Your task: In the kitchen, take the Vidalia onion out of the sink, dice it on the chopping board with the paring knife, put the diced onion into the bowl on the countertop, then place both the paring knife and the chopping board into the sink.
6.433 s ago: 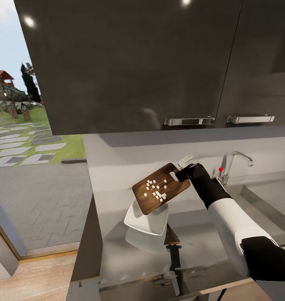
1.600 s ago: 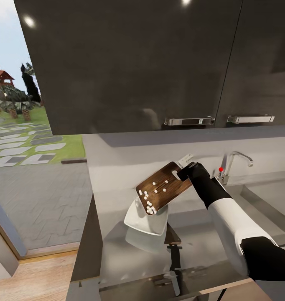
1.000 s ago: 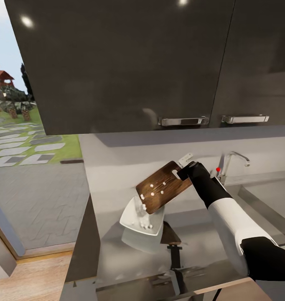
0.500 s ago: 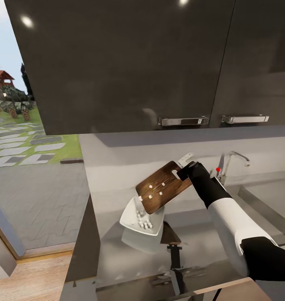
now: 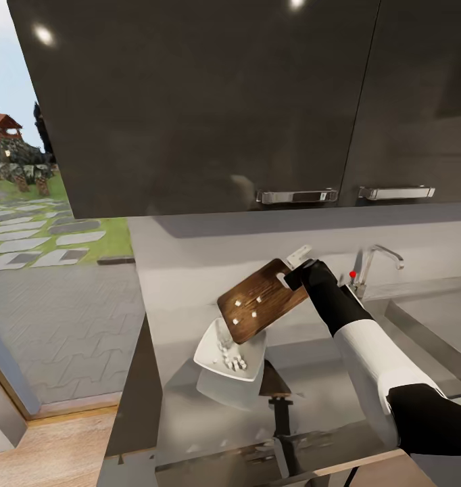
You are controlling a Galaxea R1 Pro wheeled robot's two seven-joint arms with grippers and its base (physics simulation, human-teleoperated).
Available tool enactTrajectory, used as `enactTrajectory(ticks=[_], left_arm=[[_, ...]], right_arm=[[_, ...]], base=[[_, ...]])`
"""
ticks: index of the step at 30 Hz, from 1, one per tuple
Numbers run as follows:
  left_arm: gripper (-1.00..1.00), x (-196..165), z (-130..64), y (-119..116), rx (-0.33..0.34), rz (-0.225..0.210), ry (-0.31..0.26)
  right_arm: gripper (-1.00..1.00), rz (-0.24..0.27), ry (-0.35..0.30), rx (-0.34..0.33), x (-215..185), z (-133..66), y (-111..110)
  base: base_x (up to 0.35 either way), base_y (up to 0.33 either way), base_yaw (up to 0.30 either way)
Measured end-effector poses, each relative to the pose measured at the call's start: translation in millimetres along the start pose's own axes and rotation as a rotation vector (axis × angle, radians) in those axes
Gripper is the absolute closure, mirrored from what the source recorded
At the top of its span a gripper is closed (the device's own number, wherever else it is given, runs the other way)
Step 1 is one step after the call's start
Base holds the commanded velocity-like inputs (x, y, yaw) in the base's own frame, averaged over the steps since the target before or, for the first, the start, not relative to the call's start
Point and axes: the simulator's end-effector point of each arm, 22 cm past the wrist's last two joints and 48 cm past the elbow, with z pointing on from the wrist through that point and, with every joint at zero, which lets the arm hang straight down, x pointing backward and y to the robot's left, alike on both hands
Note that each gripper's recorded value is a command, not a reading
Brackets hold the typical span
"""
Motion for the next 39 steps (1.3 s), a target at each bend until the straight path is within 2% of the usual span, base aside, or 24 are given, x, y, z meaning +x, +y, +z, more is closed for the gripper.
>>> enactTrajectory(ticks=[8, 13, 17, 39], left_arm=[[-1.00, 0, 0.0, 0, 0.000, 0.000, 0.000], [-1.00, 0, 0.0, 0, 0.000, 0.000, 0.000], [-1.00, 0, 0.0, 0, 0.000, 0.000, 0.000], [-1.00, 0, 0.0, 0, 0.000, 0.000, 0.000]], right_arm=[[1.00, 0.001, 0.004, 0.010, -2, -2.9, -3], [1.00, -0.058, 0.015, 0.054, -5, -4.9, -7], [1.00, -0.078, 0.013, 0.064, -9, -6.3, -5], [1.00, -0.071, 0.007, 0.054, -11, -7.0, -4]], base=[[0.000, 0.000, 0.000], [0.000, 0.000, 0.000], [0.000, 0.000, 0.000], [0.000, 0.000, 0.000]])
